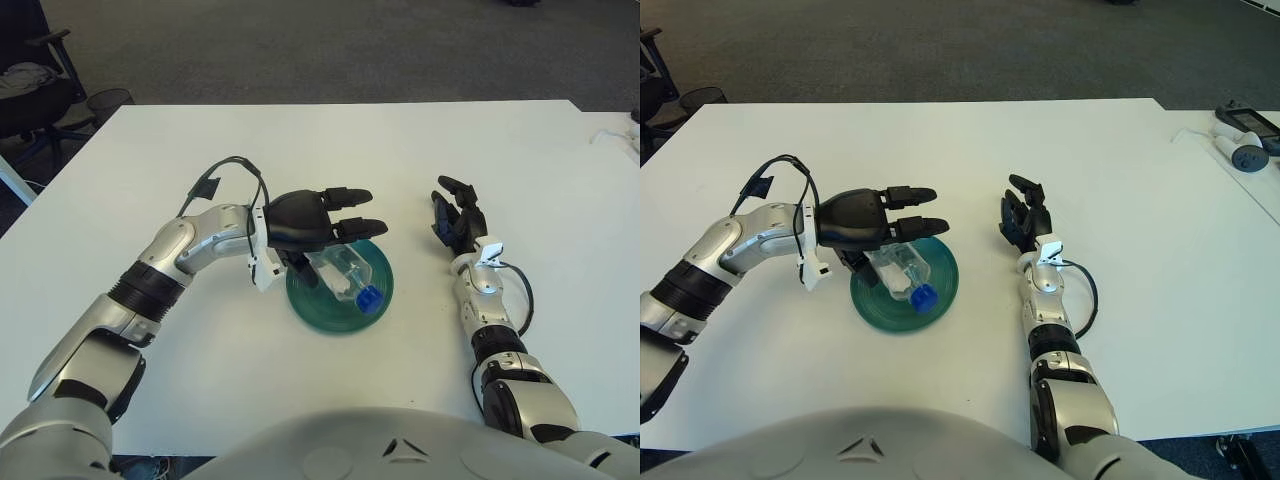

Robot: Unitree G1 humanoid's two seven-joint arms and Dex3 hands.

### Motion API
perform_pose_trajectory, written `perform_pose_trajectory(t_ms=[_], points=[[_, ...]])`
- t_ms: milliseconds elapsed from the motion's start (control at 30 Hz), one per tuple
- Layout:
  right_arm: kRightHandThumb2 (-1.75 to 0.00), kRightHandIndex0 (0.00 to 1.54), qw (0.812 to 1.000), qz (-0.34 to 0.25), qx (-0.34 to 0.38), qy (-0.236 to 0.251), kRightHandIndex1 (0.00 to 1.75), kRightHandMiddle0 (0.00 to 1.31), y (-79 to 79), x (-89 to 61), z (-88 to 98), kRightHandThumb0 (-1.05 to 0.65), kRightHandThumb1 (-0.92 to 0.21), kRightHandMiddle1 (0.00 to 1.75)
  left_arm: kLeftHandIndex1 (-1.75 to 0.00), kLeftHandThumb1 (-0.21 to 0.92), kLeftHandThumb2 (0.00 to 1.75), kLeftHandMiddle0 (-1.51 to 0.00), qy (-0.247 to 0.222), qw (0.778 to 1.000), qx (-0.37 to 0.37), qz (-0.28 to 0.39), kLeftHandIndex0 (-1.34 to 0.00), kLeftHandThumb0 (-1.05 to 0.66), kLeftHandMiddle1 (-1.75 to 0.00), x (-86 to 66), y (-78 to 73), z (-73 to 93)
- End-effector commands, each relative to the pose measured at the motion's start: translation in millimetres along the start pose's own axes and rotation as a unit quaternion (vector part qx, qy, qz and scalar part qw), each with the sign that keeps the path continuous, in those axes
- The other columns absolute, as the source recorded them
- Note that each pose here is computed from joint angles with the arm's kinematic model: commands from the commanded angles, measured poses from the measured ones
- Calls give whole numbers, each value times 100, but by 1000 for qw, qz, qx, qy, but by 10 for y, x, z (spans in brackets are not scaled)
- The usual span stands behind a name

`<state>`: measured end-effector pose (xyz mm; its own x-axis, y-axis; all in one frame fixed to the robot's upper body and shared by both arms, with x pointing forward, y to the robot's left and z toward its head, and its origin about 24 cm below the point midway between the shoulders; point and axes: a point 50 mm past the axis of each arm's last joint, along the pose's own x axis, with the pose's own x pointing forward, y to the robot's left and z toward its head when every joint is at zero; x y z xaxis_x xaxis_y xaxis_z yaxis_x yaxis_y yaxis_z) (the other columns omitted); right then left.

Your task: Put the bottle into the plate.

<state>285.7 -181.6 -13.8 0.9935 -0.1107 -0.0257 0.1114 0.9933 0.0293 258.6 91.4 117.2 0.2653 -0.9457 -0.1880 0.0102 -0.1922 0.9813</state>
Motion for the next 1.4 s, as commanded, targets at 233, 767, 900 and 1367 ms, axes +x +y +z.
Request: perform_pose_trajectory(t_ms=[233,767,900,1367], points=[[-59,36,984,-21,6,175,2,0,-44,-517,-668,-58,-90,86,0,92,13,0,-3,1000,17,9,0,-105,0,-20,51,-97],[-54,40,982,-21,1,188,4,0,-60,-509,-713,-62,-91,90,0,92,9,0,11,998,-51,21,0,-105,0,-53,62,-270],[-53,39,982,-17,4,189,3,0,-65,-511,-713,-61,-92,86,0,91,8,0,10,998,-50,23,0,-105,0,-59,72,-283],[-54,36,979,-10,8,203,1,0,-71,-500,-732,-58,-92,72,0,90,5,0,53,984,-112,125,0,-105,0,-151,235,-516]])
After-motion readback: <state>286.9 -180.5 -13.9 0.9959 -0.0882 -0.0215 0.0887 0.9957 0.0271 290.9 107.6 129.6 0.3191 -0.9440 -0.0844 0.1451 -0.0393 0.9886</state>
